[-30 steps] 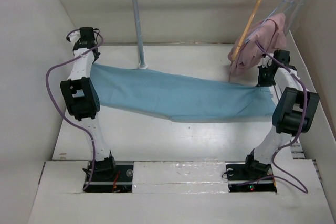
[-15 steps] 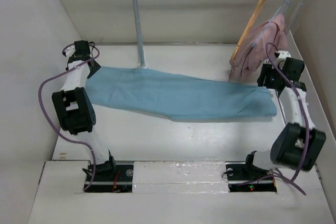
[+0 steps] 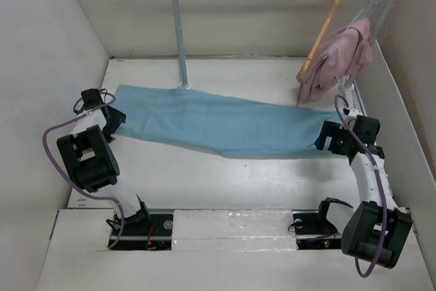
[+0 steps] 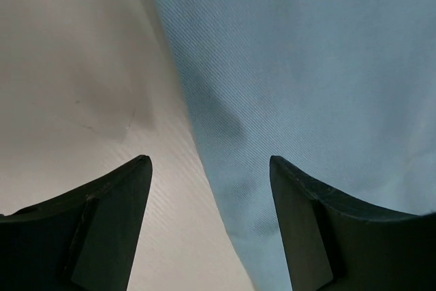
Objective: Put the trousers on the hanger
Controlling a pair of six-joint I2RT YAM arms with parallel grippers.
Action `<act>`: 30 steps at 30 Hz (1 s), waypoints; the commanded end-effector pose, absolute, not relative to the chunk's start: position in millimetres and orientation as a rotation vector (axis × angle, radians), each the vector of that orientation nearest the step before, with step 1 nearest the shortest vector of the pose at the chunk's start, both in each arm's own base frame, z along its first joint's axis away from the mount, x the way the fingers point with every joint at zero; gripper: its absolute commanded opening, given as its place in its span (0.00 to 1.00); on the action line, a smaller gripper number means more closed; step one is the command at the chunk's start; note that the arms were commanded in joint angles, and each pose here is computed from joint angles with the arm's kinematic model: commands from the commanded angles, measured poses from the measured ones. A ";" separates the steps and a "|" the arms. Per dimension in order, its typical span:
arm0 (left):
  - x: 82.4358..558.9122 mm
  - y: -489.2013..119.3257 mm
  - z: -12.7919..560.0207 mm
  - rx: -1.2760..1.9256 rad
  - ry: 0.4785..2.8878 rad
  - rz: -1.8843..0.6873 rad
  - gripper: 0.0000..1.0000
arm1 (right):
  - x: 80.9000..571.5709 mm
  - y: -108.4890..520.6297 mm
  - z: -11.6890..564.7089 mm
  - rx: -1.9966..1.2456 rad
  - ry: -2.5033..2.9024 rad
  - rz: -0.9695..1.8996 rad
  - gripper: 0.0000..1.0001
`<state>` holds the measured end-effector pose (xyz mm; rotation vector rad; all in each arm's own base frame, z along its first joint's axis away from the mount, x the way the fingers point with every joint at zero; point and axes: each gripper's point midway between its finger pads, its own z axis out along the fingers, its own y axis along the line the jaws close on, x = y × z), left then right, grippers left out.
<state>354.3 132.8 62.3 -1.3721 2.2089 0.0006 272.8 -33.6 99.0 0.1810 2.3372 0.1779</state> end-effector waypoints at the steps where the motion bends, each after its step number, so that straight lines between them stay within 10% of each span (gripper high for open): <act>1: 368.3 120.4 54.7 -1.354 2.223 -0.118 0.66 | 265.2 -44.3 93.4 0.294 2.325 0.176 0.94; 13: 368.4 127.4 11.8 -1.400 2.321 -0.047 0.53 | 290.0 -83.0 47.6 0.737 2.209 0.206 0.90; 17: 375.7 136.2 4.0 -1.413 2.302 -0.007 0.25 | 312.3 -86.3 34.0 0.768 2.183 0.283 0.44; 18: 377.3 136.7 3.0 -1.411 2.304 -0.009 0.05 | 315.2 -87.0 31.7 0.765 2.182 0.288 0.30; 20: 377.9 142.9 2.0 -1.404 2.317 0.037 0.00 | 312.8 -88.4 30.4 0.761 2.198 0.287 0.12; 30: 336.7 164.6 0.0 -1.436 2.327 0.275 0.00 | 232.9 -109.9 44.6 0.717 2.344 0.031 0.02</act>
